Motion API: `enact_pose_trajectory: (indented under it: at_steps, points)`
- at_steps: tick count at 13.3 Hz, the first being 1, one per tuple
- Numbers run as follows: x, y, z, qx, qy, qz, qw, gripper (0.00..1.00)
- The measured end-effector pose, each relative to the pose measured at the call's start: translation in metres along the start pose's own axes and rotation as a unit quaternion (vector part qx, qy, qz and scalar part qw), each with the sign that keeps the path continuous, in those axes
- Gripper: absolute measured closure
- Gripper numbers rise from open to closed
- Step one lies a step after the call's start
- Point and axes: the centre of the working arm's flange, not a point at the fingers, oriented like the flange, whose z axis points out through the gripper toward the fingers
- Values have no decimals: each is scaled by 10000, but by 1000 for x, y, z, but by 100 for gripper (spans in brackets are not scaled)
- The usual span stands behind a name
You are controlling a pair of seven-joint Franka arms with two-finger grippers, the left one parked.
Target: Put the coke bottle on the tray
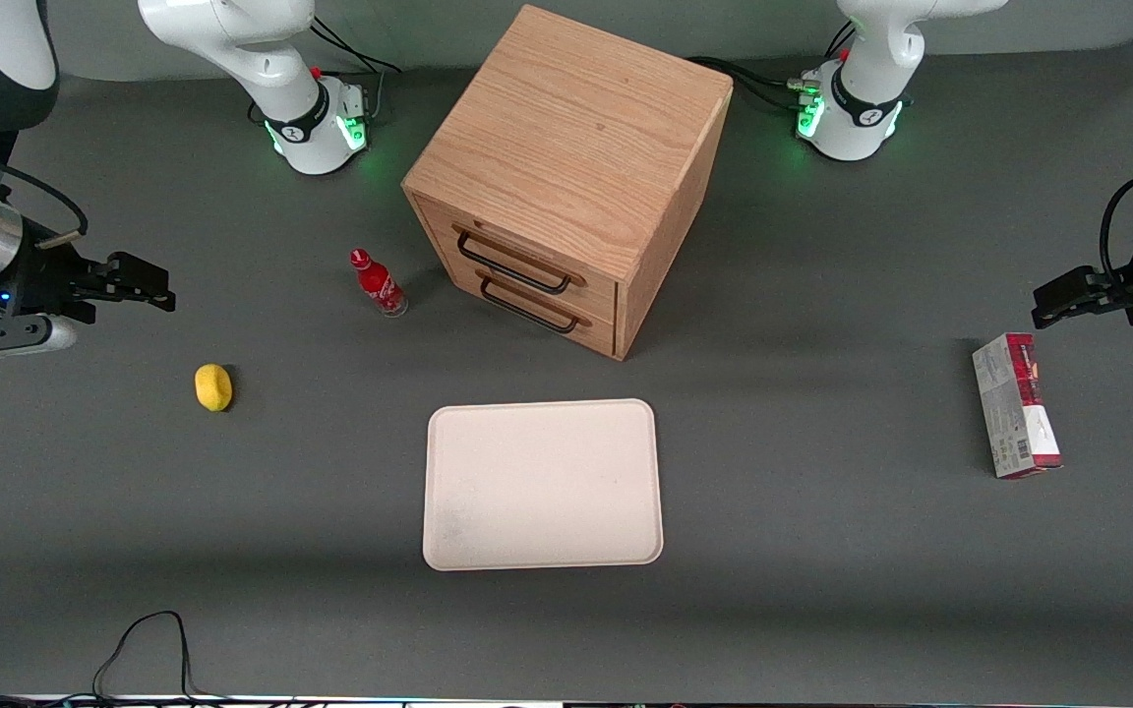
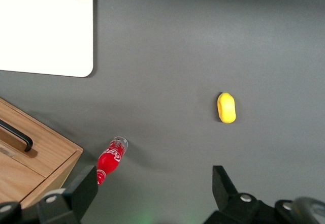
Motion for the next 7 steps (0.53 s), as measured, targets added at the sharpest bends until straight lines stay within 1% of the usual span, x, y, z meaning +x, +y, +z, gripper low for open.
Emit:
enact_pose_trajectory:
  at_steps: [3,7]
  points:
    - [-3,7,0,90,-94,67,9999,0]
    - [-3,6,0,102,-99,65,9999,0]
